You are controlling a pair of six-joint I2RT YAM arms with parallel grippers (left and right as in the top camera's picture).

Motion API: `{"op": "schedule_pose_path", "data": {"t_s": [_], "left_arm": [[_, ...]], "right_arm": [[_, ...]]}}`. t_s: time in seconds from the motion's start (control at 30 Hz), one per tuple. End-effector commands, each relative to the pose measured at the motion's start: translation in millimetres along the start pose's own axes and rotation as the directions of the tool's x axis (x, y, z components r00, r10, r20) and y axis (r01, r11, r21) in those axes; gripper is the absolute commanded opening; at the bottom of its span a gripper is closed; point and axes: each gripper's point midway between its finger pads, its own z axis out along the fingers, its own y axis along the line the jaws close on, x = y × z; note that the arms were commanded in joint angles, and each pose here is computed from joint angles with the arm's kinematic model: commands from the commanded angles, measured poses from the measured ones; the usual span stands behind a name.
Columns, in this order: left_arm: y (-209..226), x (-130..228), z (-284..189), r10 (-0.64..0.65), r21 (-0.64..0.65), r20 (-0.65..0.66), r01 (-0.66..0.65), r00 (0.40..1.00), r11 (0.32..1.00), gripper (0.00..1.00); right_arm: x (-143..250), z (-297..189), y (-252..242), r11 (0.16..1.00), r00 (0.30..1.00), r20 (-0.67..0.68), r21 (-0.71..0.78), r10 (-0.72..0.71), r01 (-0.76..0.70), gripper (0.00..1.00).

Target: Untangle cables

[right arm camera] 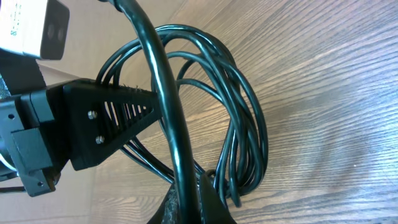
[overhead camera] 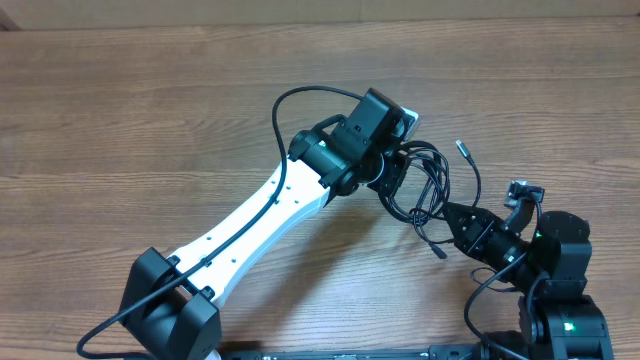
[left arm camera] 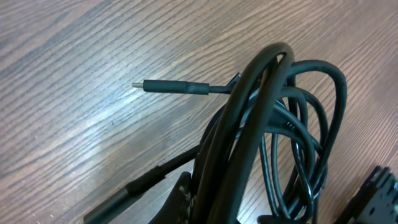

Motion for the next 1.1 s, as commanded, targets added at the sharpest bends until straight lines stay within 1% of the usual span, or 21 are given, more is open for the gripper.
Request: {"op": "schedule_pose_path", "data": {"t_s": [0.0, 0.1, 0.23, 0.43, 0.57, 0.67, 0.77, 0.9, 0.97, 1.0, 1.03, 1.07], "left_arm": [[-9.8, -17.2, -18.0, -0.074, 0.037, 0.059, 0.072, 0.995, 0.997, 0.04], [-18.4, -20.4, -18.7, -0.115, 0.088, 0.061, 0.110, 0.991, 0.990, 0.04], [-40.8, -25.6, -20.8, -0.091, 0.190, 0.070, 0.077, 0.993, 0.979, 0.04], [-62.2, -26.7, -19.8, -0.031, 0.226, 0.095, 0.009, 0.995, 0.974, 0.04], [-74.1, -24.6, -19.3, -0.012, 0.246, 0.097, -0.012, 0.995, 0.969, 0.04], [-84.6, -24.0, -21.2, -0.001, 0.291, 0.095, -0.027, 0.995, 0.956, 0.04], [-93.9, -25.8, -24.6, 0.008, 0.340, 0.101, -0.042, 0.995, 0.939, 0.04], [-96.6, -28.3, -25.9, 0.011, 0.353, 0.112, -0.050, 0.994, 0.934, 0.04], [-97.0, -28.3, -26.1, 0.011, 0.356, 0.111, -0.051, 0.994, 0.933, 0.04], [-97.1, -28.4, -26.1, 0.012, 0.356, 0.112, -0.051, 0.994, 0.933, 0.04], [-97.2, -28.6, -26.3, 0.012, 0.356, 0.113, -0.051, 0.994, 0.933, 0.04], [-97.1, -28.4, -26.1, 0.012, 0.356, 0.112, -0.051, 0.994, 0.933, 0.04]], "right_arm": [[-3.6, -3.1, 7.4, 1.000, 1.000, 0.008, -0.021, -0.010, 0.010, 0.04], [-2.9, -3.1, 8.4, 1.000, 1.000, 0.004, -0.027, -0.011, 0.011, 0.04], [-2.9, -3.1, 8.3, 1.000, 1.000, 0.004, -0.026, -0.011, 0.011, 0.04], [-4.1, -3.1, 6.6, 1.000, 1.000, 0.011, -0.016, -0.018, 0.018, 0.04], [-6.3, -3.1, 4.0, 1.000, 1.000, 0.024, -0.001, -0.019, 0.019, 0.04], [-6.5, -3.1, 3.4, 0.999, 0.999, 0.025, 0.003, -0.044, 0.044, 0.04], [-7.4, -2.8, -6.8, 0.998, 0.999, 0.035, 0.055, -0.031, 0.029, 0.04], [-5.0, -0.1, -17.5, 0.995, 1.000, 0.023, 0.100, -0.009, 0.007, 0.05], [-4.2, 2.0, -19.7, 0.994, 1.000, 0.013, 0.108, -0.002, 0.000, 0.13], [-3.7, 3.4, -21.2, 0.994, 1.000, 0.007, 0.113, 0.003, -0.004, 0.20], [-3.4, 4.5, -22.3, 0.993, 1.000, 0.002, 0.117, 0.006, -0.006, 0.32], [-2.9, 5.7, -23.7, 0.993, 1.000, -0.003, 0.121, 0.011, -0.010, 0.48]]}}
